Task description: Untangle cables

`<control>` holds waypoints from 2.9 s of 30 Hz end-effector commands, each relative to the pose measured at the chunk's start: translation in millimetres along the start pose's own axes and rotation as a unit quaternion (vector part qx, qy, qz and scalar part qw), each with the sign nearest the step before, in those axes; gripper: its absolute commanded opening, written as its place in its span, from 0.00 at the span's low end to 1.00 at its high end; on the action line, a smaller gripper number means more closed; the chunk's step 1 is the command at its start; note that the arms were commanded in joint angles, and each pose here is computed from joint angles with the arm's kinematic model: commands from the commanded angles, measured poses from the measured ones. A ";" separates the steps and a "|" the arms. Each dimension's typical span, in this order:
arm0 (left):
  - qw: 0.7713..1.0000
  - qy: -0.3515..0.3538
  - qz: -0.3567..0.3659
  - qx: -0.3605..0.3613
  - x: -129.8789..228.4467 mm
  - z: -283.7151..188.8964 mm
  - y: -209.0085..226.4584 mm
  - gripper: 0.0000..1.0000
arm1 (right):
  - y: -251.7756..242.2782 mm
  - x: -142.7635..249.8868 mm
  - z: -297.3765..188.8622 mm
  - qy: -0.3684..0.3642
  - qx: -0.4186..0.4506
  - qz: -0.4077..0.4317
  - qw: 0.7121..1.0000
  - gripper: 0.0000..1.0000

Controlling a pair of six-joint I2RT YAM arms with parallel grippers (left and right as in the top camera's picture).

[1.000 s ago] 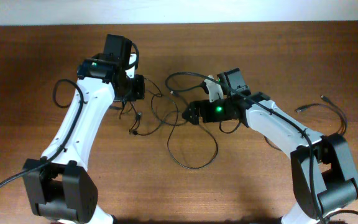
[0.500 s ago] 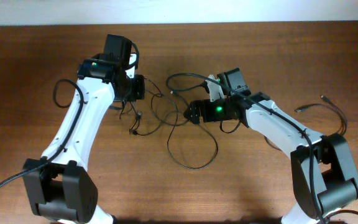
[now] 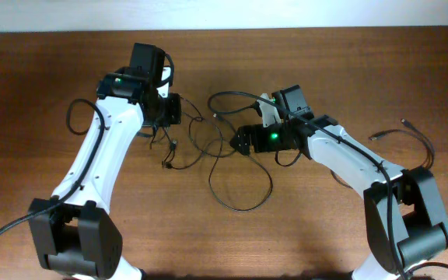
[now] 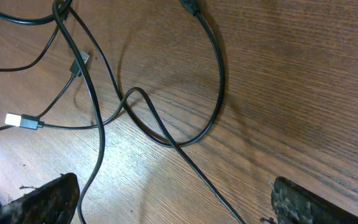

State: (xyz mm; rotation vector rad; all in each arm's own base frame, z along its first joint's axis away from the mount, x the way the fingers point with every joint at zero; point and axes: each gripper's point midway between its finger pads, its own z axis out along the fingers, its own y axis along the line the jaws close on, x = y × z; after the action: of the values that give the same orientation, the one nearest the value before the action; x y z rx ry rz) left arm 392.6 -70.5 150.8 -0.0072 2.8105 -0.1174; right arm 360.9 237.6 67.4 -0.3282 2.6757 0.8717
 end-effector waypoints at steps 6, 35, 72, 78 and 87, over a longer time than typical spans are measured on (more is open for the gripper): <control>1.000 0.007 0.006 -0.002 3.6 6.4 -0.1 0.00 | -3.8 -0.8 2.1 -0.001 0.007 0.000 1.000 0.98; 0.999 -0.028 0.011 0.037 -9.1 19.7 -15.7 0.00 | 23.6 -40.4 57.4 -0.094 -0.032 -0.026 0.995 0.56; 0.999 -0.031 -0.010 -0.002 -10.0 20.2 -0.6 0.00 | 80.3 -29.8 -114.2 -0.106 -0.103 -0.023 0.989 0.04; 0.996 -0.024 -0.074 -0.035 -4.5 24.0 21.4 0.00 | 61.1 5.7 -29.6 0.005 -0.084 0.008 0.996 0.05; 0.996 -0.026 -0.074 -0.034 -5.3 24.0 21.2 0.00 | 28.7 -17.8 27.8 -0.045 -0.014 -0.021 0.999 0.77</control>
State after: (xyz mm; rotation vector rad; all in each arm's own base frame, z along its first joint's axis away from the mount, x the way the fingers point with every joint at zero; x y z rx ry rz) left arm 406.4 -54.7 133.2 -0.2032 2.7501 -0.0701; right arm 350.6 292.5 76.1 -0.3936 2.5966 1.0952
